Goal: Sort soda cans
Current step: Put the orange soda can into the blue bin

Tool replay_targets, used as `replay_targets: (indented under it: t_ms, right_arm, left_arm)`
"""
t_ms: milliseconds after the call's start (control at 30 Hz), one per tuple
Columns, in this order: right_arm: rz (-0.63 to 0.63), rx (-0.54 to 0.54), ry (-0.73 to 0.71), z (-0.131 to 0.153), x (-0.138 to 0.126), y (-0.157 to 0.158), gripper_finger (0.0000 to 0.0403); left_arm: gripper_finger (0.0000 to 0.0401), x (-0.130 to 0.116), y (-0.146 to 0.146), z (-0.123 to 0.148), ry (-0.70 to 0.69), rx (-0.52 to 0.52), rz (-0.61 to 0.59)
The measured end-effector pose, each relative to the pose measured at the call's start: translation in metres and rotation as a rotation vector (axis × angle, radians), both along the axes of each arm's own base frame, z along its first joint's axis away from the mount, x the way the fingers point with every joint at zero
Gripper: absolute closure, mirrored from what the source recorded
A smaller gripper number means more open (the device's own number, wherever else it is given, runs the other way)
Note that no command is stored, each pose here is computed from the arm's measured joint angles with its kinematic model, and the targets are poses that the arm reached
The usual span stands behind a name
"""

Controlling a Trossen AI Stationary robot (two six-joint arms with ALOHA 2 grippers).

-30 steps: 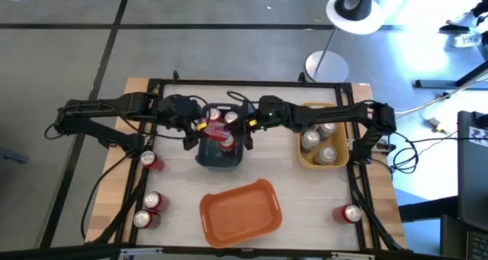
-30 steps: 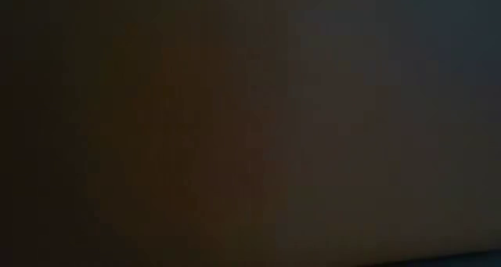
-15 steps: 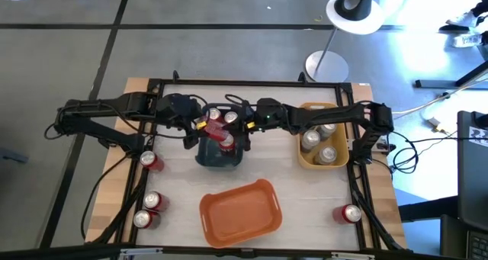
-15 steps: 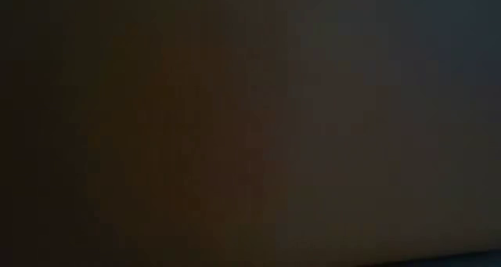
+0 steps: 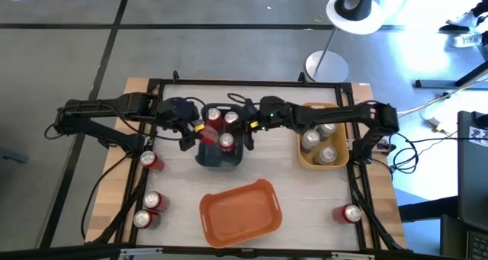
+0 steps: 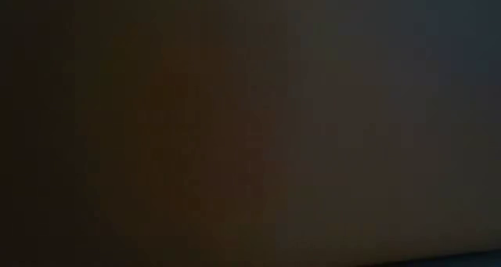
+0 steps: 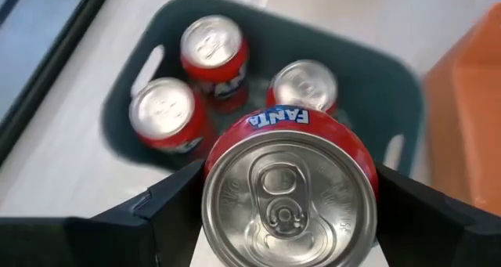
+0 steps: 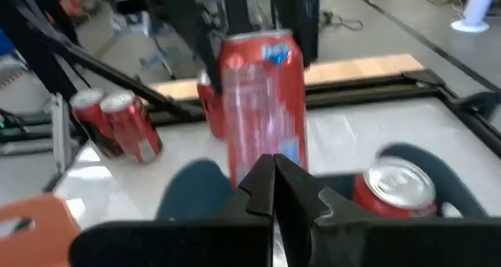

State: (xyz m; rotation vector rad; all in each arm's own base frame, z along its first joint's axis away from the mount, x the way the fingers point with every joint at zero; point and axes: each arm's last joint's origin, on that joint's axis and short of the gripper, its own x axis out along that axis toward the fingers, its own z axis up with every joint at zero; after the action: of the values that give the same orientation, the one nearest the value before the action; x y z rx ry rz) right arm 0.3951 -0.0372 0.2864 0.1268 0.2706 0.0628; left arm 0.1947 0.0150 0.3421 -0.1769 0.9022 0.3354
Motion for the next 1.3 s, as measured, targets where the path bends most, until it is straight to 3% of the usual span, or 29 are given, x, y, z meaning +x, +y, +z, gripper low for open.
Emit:
replay_targets:
  t_ms: [167, 600, 1300]
  right_arm:
    - [-0.041, -0.052, 0.064, 0.011, -0.015, 0.000, 0.0395]
    - [-0.060, -0.064, 0.142, 0.007, -0.021, 0.001, 0.0395]
    - [-0.053, -0.077, 0.180, 0.004, -0.022, 0.001, 0.0395]
  left_arm:
    - [0.0109, 0.003, 0.005, -0.008, 0.026, 0.033, 0.039]
    - [0.0109, 0.034, 0.016, -0.071, 0.189, 0.026, 0.050]
    - [0.0105, 0.066, 0.019, -0.107, 0.298, 0.047, 0.001]
